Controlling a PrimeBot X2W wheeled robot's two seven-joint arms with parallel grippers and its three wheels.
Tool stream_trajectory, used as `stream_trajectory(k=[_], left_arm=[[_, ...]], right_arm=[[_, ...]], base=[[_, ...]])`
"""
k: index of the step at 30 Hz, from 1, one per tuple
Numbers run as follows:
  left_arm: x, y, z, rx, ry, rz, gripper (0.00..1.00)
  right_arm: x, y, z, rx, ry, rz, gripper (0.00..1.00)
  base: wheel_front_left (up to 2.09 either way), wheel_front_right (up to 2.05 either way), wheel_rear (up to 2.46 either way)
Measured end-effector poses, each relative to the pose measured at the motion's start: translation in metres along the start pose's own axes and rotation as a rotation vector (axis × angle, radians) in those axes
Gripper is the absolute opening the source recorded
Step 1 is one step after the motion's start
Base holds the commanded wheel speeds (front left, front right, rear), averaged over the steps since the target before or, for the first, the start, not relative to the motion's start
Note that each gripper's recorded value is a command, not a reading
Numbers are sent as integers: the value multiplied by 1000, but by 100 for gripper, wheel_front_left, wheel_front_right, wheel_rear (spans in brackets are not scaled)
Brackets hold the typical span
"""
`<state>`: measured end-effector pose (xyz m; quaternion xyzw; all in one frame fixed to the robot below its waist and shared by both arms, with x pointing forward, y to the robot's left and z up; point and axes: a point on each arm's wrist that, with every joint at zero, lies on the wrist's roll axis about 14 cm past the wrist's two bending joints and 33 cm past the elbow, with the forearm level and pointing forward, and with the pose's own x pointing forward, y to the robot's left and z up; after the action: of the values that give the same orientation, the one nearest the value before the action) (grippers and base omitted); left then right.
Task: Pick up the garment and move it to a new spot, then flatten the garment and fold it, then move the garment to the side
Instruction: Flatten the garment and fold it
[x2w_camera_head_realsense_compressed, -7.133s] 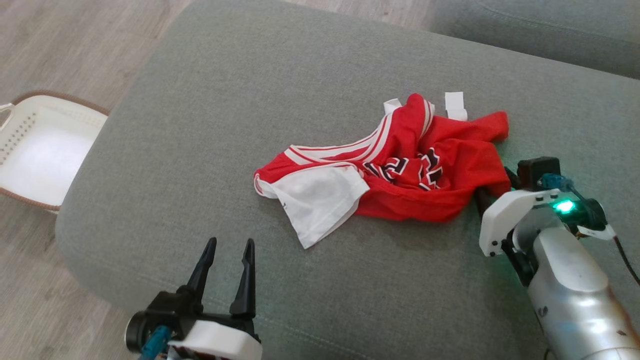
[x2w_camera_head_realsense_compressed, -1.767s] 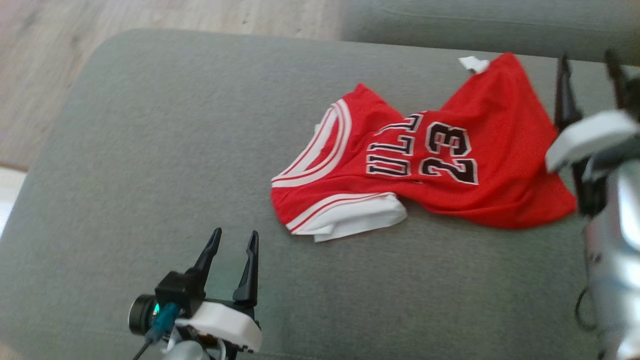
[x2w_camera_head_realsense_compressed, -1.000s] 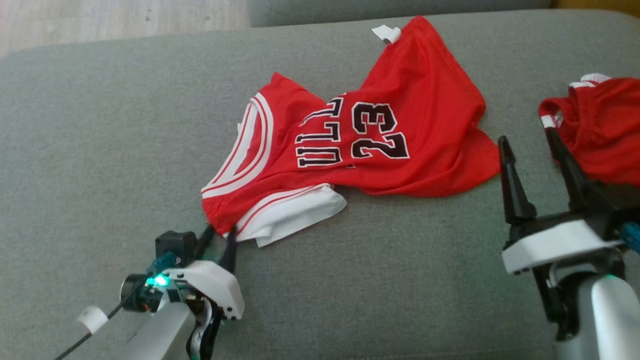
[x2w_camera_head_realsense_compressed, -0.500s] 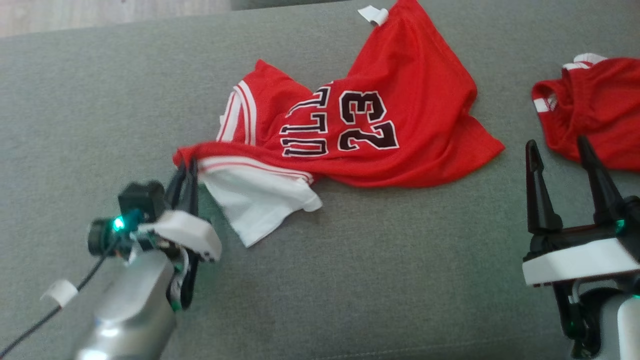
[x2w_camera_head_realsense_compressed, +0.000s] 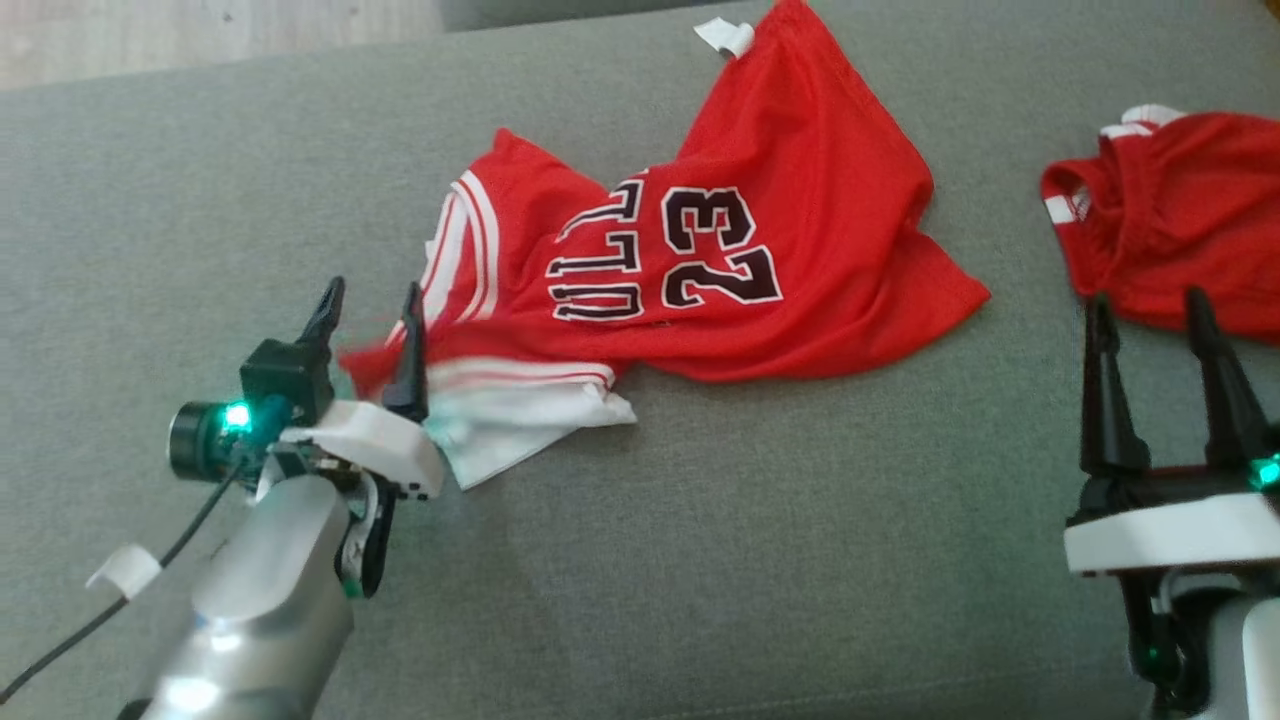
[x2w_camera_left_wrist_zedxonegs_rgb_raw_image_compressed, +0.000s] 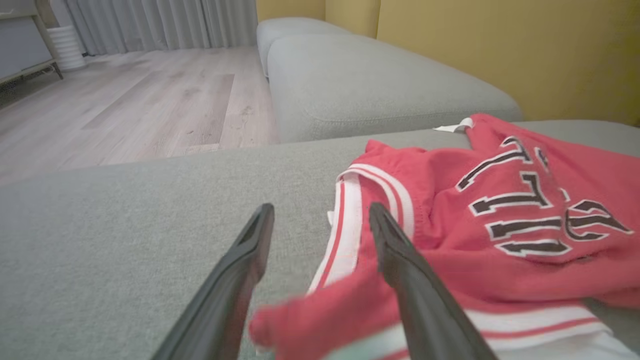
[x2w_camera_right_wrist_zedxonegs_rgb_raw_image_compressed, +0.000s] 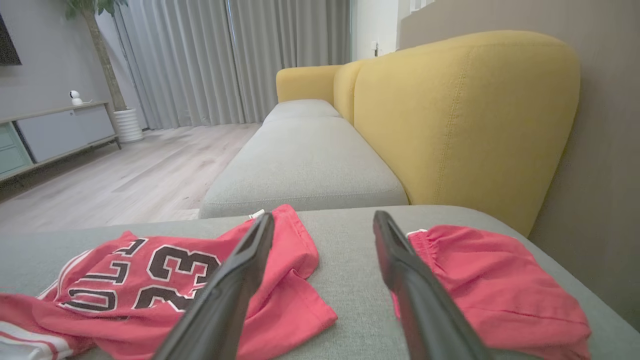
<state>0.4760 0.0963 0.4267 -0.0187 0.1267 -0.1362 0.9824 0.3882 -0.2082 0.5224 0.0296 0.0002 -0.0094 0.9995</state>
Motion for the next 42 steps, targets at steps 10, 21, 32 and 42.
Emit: stream_trajectory(k=[10, 21, 32, 42], left_arm=[[-63, -11, 30, -86, -163, 12, 100], [-149, -14, 1, -187, -171, 108, 100], [-172, -5, 6, -186, -209, 156, 100], [-172, -10, 8, -191, -202, 152, 100]], right_arm=[[-13, 6, -4, -1, -15, 20, 100], [-38, 27, -4, 7, -27, 84, 100], [-49, 34, -11, 14, -24, 104, 100], [-57, 40, -41, 33, 45, 119, 100]], base=[[0, 0, 0], [0, 0, 0], [0, 0, 0], [0, 0, 0]])
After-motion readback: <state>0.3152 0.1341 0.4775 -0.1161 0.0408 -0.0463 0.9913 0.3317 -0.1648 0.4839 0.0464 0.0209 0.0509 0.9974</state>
